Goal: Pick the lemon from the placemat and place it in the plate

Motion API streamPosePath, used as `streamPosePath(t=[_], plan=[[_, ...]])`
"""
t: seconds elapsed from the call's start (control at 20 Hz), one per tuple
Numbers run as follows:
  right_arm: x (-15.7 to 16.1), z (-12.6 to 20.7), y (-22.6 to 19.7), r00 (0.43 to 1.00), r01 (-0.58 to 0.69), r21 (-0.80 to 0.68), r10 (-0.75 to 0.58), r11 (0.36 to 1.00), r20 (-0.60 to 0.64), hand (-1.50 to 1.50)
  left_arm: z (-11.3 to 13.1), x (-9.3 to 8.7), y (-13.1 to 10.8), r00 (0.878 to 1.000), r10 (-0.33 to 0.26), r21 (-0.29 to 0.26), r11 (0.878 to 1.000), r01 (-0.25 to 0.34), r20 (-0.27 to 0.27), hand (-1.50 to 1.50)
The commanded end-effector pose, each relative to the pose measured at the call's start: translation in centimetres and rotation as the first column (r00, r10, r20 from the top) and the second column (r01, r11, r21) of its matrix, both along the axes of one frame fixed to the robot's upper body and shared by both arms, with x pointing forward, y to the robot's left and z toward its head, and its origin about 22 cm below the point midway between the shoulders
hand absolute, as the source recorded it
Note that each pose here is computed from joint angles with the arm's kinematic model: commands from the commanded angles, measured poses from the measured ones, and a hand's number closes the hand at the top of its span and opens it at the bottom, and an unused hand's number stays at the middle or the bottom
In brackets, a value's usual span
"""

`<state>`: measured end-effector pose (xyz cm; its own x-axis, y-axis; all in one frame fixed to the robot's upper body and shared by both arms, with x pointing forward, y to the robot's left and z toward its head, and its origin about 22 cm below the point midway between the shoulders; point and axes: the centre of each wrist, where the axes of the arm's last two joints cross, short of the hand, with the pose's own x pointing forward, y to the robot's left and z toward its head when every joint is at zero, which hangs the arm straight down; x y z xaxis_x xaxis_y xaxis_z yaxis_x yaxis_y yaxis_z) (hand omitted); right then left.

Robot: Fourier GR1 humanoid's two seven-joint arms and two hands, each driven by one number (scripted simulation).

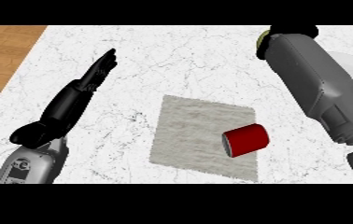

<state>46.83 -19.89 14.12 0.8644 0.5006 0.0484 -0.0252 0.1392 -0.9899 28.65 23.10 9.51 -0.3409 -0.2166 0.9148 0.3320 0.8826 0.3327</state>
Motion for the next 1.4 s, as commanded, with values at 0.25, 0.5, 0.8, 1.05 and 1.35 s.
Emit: streamPosePath(t=[0.25, 0.5, 0.8, 1.05, 1.35], plan=[[1.7, 5.3, 0.3, 0.926, 0.349, -0.123, -0.321, 0.929, 0.199, 1.50, -0.3, 0.4, -1.1, 1.000, -0.016, 0.002, 1.000, 0.016, -0.014, 0.00], [1.9, 6.5, -2.1, 0.894, 0.419, -0.205, -0.363, 0.884, 0.262, 1.50, -0.1, 0.6, 0.0, 1.000, 0.009, 0.001, 1.000, -0.009, -0.010, 0.00], [1.7, 6.4, -3.5, 0.880, 0.445, -0.220, -0.379, 0.868, 0.286, 1.50, -0.1, 0.5, -0.2, 1.000, 0.021, 0.003, 1.000, -0.021, -0.015, 0.00], [1.5, 5.8, -5.5, 0.849, 0.478, -0.207, -0.390, 0.854, 0.356, 1.50, -0.8, 0.5, 0.3, 0.999, 0.041, 0.001, 0.999, -0.041, -0.027, 0.00], [0.7, 3.5, -8.2, 0.815, 0.509, -0.220, -0.385, 0.832, 0.433, 1.50, -0.6, 0.4, 0.8, 0.997, 0.071, 0.005, 0.997, -0.071, -0.013, 0.00]])
